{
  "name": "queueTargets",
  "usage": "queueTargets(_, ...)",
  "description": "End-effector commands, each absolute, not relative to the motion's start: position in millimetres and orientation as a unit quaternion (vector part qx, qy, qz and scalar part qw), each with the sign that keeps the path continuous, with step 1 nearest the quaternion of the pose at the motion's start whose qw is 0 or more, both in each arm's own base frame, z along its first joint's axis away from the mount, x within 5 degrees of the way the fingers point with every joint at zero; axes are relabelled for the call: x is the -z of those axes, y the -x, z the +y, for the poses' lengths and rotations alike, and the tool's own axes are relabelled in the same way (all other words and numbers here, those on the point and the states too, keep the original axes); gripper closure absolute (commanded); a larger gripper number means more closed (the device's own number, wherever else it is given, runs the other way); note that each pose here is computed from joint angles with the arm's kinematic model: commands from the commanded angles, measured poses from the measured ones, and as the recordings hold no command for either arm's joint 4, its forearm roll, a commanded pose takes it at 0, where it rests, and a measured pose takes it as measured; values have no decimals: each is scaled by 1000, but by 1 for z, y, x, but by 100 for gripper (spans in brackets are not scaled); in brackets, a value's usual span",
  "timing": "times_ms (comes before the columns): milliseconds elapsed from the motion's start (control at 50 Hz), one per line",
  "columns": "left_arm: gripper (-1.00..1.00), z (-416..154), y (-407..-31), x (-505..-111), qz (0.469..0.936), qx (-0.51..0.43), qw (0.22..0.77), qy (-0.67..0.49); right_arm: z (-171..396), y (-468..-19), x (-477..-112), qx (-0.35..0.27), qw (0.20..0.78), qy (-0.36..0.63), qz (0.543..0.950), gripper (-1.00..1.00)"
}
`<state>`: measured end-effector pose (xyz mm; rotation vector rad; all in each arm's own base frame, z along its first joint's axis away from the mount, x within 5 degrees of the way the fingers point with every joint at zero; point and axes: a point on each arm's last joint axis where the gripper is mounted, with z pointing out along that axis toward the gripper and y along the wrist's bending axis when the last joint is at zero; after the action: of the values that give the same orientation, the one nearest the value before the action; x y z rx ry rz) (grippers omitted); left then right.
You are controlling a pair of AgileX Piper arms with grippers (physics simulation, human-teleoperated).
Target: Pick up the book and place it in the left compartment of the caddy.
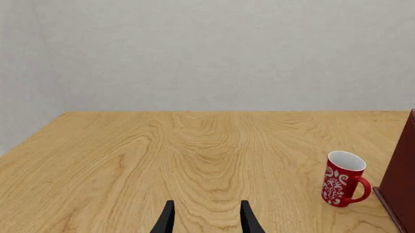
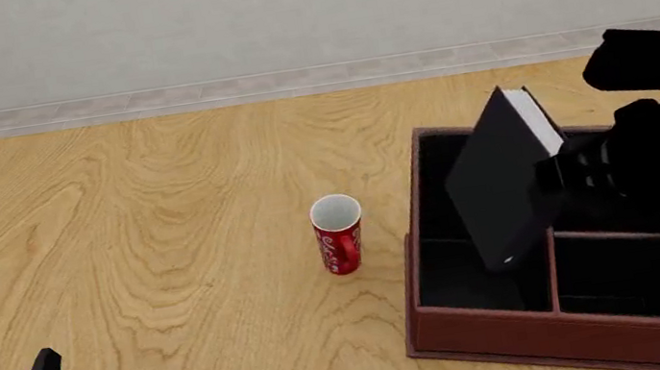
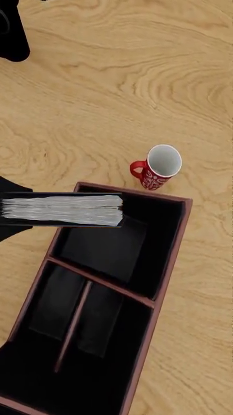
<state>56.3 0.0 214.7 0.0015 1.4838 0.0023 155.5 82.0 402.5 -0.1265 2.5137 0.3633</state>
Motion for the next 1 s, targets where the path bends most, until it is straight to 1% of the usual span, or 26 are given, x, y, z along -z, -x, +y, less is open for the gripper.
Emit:
queueTargets(20, -100, 0, -56, -214, 675, -1, 737, -1, 83, -163, -407, -140, 302, 35, 942, 100)
queueTargets(400, -100, 0, -56, -214, 676, -1, 737, -1, 82, -171, -408, -136, 308, 27, 941, 100)
queueTargets(720, -100, 0, -56, -214, 676, -1, 737, -1, 87, -181, -391, -136, 300, 19, 944, 100)
queueTargets(1000, -100, 0, -56, -214, 676, -1, 737, -1, 86, -190, -389, -130, 302, 14, 944, 100)
